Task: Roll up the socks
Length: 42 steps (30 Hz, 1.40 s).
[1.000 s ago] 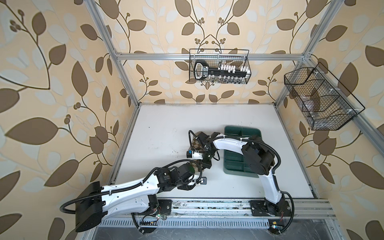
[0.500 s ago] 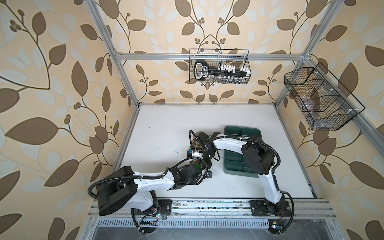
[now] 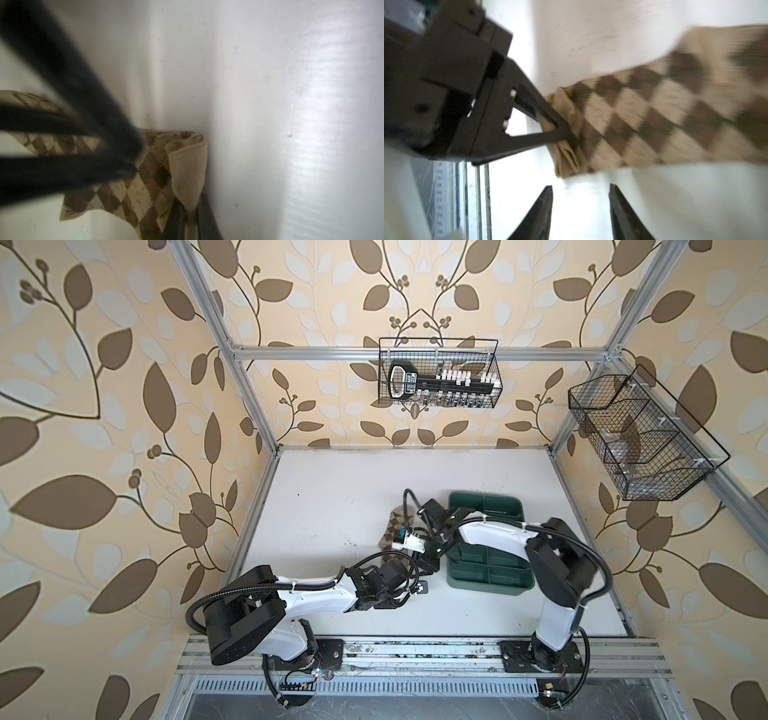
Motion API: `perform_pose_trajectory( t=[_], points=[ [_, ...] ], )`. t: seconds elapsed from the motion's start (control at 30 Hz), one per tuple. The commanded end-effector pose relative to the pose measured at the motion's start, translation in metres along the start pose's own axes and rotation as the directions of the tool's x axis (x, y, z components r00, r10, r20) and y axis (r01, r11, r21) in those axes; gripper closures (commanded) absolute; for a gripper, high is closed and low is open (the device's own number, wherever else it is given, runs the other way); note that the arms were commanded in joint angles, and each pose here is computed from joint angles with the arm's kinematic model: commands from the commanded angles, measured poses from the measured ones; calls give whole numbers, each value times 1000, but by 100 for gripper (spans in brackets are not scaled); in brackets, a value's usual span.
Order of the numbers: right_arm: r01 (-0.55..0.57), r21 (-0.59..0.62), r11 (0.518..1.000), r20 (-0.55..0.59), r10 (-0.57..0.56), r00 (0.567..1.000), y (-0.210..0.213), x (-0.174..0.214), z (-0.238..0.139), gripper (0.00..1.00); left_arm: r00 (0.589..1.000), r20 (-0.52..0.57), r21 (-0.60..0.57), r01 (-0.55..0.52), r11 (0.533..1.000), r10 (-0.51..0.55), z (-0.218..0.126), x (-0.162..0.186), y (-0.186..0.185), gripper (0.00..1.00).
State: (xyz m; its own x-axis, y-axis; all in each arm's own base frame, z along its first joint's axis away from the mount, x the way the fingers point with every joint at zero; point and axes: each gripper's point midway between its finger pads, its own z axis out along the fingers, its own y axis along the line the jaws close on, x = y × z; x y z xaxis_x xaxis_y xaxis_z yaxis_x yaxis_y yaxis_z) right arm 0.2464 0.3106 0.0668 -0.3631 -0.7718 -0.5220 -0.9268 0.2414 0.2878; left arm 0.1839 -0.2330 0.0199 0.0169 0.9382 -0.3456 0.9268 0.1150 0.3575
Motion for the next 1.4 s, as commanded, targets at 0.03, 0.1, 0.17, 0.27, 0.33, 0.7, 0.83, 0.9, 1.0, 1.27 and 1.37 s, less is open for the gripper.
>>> perform_pose_trajectory(
  t=[0.03, 0.1, 0.17, 0.27, 0.33, 0.7, 0.83, 0.9, 1.0, 1.27, 1.37],
  points=[
    [-147, 334, 931, 324, 33, 945, -53, -48, -91, 50, 996, -34, 257, 83, 963, -77, -10, 11, -28, 95],
    [-234, 453, 861, 417, 27, 908, -66, -50, -132, 50, 991, -45, 305, 135, 943, -127, -9, 11, -25, 94],
    [-281, 582, 763, 477, -40, 878, -67, -47, -175, 50, 981, -76, 366, 196, 910, -181, -5, 14, -25, 93],
    [-167, 727, 666, 426, -247, 871, -33, -38, -198, 49, 969, -115, 409, 249, 878, -220, -1, 16, -21, 93],
    [6, 808, 589, 290, -406, 867, -1, -28, -186, 45, 959, -136, 440, 283, 852, -249, 1, 16, -18, 93],
    [621, 687, 377, -162, -754, 637, 107, 17, -32, 39, 917, -229, 522, 399, 754, -327, 8, 18, -6, 91],
    [614, 706, 353, -162, -764, 625, 99, 2, 2, 38, 915, -233, 522, 403, 752, -329, 9, 19, -7, 91],
    [621, 708, 335, -188, -759, 623, 90, -4, 18, 36, 915, -231, 519, 403, 753, -330, 9, 19, -6, 91],
    [632, 705, 322, -220, -748, 626, 74, -8, 36, 36, 914, -231, 517, 405, 754, -333, 9, 19, -6, 90],
    [628, 694, 351, -241, -709, 663, 50, 3, 51, 39, 913, -232, 512, 407, 756, -335, 11, 20, -5, 90],
    [625, 690, 364, -247, -694, 677, 42, 8, 56, 41, 912, -236, 515, 410, 753, -335, 11, 19, -5, 90]
  ],
)
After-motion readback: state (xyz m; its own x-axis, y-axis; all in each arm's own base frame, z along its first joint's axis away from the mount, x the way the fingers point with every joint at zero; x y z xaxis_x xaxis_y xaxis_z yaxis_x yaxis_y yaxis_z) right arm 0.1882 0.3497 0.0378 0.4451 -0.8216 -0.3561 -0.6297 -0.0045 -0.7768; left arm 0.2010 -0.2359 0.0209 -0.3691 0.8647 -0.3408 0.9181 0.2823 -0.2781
